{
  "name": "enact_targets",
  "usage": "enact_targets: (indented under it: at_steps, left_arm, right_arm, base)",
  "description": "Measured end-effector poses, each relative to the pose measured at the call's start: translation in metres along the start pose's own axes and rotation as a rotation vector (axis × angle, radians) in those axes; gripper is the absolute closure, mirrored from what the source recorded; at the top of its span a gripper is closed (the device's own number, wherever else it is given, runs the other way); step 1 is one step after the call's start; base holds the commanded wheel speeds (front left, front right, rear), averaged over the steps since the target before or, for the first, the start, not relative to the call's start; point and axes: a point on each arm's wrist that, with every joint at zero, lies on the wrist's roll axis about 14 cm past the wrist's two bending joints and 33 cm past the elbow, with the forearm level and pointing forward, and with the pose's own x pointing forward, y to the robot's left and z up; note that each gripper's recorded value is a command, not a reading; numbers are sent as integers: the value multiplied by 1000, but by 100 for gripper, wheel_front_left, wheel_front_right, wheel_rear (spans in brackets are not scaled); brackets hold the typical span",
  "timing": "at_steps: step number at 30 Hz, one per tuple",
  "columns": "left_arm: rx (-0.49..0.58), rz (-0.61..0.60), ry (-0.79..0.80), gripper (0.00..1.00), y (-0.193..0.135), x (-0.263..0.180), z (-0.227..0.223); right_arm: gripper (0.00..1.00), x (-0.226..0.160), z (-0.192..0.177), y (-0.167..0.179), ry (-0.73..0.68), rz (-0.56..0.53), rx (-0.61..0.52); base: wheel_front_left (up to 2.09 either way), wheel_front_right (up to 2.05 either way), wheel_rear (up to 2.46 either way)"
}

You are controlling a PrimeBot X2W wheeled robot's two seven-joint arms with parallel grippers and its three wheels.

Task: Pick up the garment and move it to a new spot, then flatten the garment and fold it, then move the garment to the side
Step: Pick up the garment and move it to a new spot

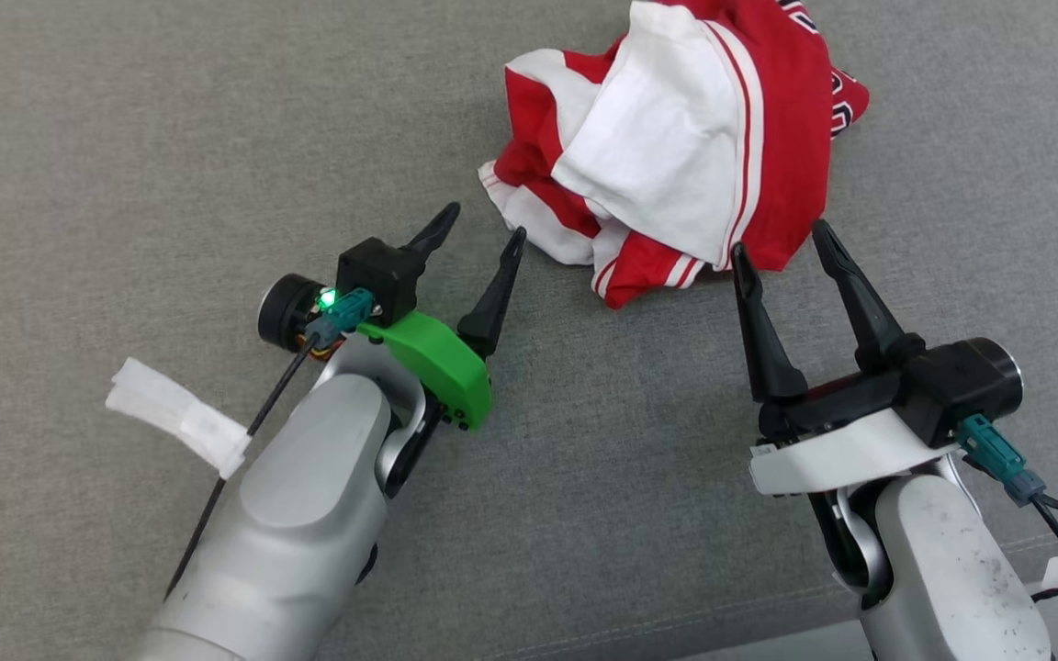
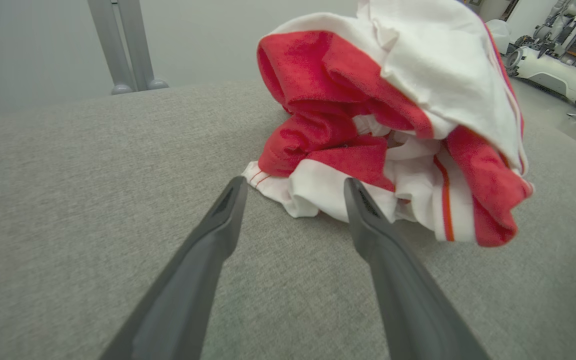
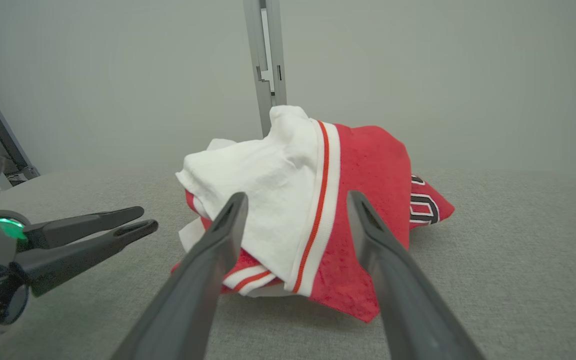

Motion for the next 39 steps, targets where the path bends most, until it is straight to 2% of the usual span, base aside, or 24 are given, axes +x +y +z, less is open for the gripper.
enact_targets:
  at_steps: [11, 12, 13, 18, 26, 33, 39]
  left_arm:
    - [-30, -75, 96, 0, -8, 35, -38]
    - [-27, -83, 96, 46, -9, 37, -38]
    - [-25, -93, 89, 100, -10, 39, -36]
    - [-16, -118, 6, 100, -12, 41, -10]
    - [35, -76, -268, 100, -2, 11, 80]
    - [169, 50, -471, 100, 32, -48, 159]
    - [329, 248, -546, 100, 90, -118, 207]
  right_arm:
    - [0, 0, -22, -24, 52, -59, -8]
    - [0, 0, -22, -25, 53, -61, -7]
    - [0, 0, -24, -26, 56, -64, -8]
    - [0, 0, -24, -28, 57, -72, -6]
    - [0, -3, -19, -8, 47, -26, 19]
    - [0, 2, -7, 31, 13, 75, 63]
    - [0, 2, 1, 58, -5, 144, 88]
  base:
    - [0, 0, 0]
    - [0, 0, 0]
    - [0, 0, 0]
    - [0, 0, 0]
    - [0, 0, 0]
    - [0, 0, 0]
    - [0, 0, 0]
